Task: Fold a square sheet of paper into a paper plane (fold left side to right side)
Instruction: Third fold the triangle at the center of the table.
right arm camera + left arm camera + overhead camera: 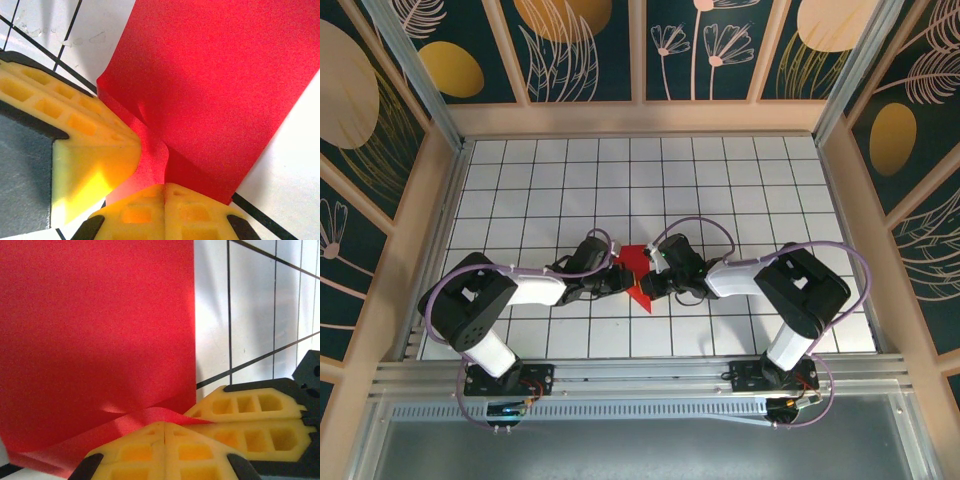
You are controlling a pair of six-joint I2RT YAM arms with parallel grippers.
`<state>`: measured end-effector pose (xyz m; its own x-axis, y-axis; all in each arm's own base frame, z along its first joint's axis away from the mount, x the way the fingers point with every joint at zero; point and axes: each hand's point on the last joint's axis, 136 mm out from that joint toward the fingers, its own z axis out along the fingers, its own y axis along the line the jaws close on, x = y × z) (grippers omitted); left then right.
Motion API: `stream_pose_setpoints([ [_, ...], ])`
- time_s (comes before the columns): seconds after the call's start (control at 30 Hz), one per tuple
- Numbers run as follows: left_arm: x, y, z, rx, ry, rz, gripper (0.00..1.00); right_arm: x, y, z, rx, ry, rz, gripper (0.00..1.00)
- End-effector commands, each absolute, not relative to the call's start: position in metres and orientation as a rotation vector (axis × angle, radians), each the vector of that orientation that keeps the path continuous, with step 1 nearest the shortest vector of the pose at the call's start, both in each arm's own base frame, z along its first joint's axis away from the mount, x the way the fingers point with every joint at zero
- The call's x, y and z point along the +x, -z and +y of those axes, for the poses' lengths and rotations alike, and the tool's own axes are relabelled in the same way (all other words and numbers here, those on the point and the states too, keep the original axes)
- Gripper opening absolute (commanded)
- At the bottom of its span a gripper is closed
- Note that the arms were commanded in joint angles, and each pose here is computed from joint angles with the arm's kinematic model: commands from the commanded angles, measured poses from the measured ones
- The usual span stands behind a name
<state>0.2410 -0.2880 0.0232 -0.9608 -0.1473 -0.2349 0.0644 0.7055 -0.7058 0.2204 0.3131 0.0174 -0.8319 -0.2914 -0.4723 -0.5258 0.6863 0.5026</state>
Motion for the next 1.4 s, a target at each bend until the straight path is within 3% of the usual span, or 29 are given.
stream_pose_setpoints([
  [0.0,0.235,-0.011,-0.281,-0.073,1.064,2.670,0.00,0.207,0.016,0.294,-0.658,-0.791,2.672,0.00],
  [0.83,0.223,0.028,-0.257,-0.149,0.890,2.788,0.00,0.214,-0.001,0.305,-0.640,-0.837,2.631,0.00],
  [1.37,0.216,0.050,-0.246,-0.200,0.794,2.871,0.00,0.230,-0.044,0.302,-0.547,-0.858,2.538,0.23],
])
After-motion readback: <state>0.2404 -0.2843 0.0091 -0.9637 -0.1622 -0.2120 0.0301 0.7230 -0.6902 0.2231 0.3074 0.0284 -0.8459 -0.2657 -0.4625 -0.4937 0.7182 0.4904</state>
